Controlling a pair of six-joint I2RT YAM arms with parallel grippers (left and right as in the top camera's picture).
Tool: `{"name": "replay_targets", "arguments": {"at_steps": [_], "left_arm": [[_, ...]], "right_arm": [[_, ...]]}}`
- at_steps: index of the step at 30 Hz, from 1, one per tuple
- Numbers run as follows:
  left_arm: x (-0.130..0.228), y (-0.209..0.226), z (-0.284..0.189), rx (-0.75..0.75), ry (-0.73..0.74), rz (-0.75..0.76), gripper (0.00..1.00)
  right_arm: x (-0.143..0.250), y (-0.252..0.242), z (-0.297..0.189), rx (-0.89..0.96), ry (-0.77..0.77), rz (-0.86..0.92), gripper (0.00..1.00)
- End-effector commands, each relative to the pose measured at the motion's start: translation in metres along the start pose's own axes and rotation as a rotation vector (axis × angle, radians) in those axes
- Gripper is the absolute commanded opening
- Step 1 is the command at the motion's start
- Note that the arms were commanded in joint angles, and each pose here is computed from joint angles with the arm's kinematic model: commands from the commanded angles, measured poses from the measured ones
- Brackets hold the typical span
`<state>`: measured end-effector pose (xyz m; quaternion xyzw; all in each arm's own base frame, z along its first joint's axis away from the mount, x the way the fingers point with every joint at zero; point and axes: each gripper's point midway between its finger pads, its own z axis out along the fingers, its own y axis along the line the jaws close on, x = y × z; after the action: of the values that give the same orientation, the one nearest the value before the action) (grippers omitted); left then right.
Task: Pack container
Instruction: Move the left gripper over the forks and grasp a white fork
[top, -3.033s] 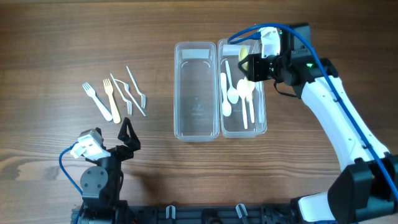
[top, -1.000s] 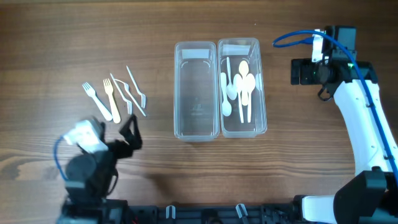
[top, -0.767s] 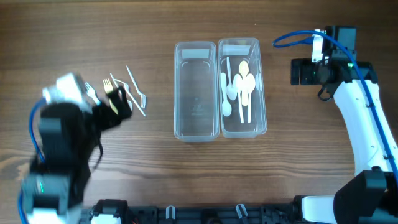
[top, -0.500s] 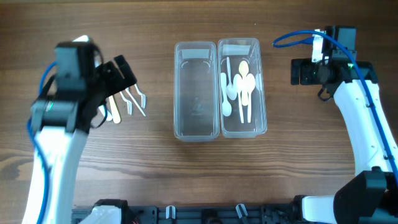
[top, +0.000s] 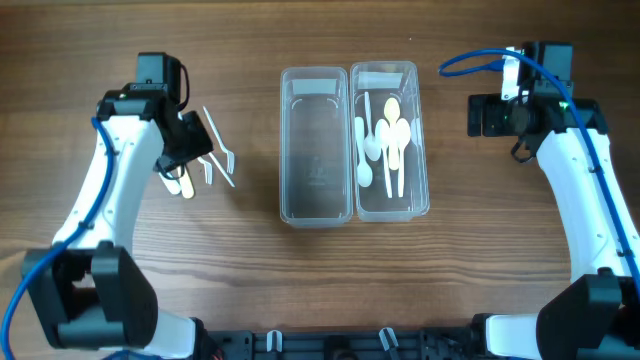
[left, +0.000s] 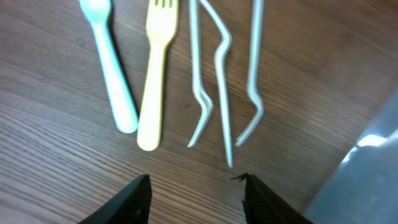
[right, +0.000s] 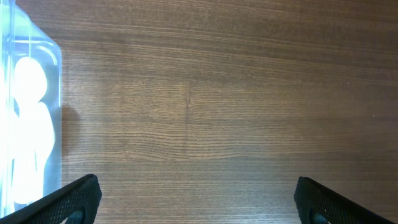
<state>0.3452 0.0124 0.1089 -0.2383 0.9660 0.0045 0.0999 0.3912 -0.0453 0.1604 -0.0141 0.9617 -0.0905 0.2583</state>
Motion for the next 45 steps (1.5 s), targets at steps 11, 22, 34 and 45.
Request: {"name": "replay_targets", "arguments": {"at_steps": [11, 22, 34, 45], "left_arm": [[-0.012, 0.009, 0.030, 0.036, 0.062, -0.070, 0.53], [-0.011, -0.001, 0.050, 0.068, 0.101, -0.069, 0.42], [-0.008, -0.004, 0.066, 0.077, 0.126, -0.070, 0.42], [-0.001, -0.004, 0.090, 0.087, 0.131, -0.074, 0.35]], "right_arm": [[-0.008, -0.007, -0.009, 0.026, -0.028, -0.002, 1.00], [-0.008, -0.007, -0.009, 0.025, -0.028, -0.003, 1.00], [-0.008, -0.007, -0.009, 0.026, -0.028, -0.002, 1.00], [-0.008, -0.007, -0.009, 0.026, -0.028, -0.002, 1.00]]}}
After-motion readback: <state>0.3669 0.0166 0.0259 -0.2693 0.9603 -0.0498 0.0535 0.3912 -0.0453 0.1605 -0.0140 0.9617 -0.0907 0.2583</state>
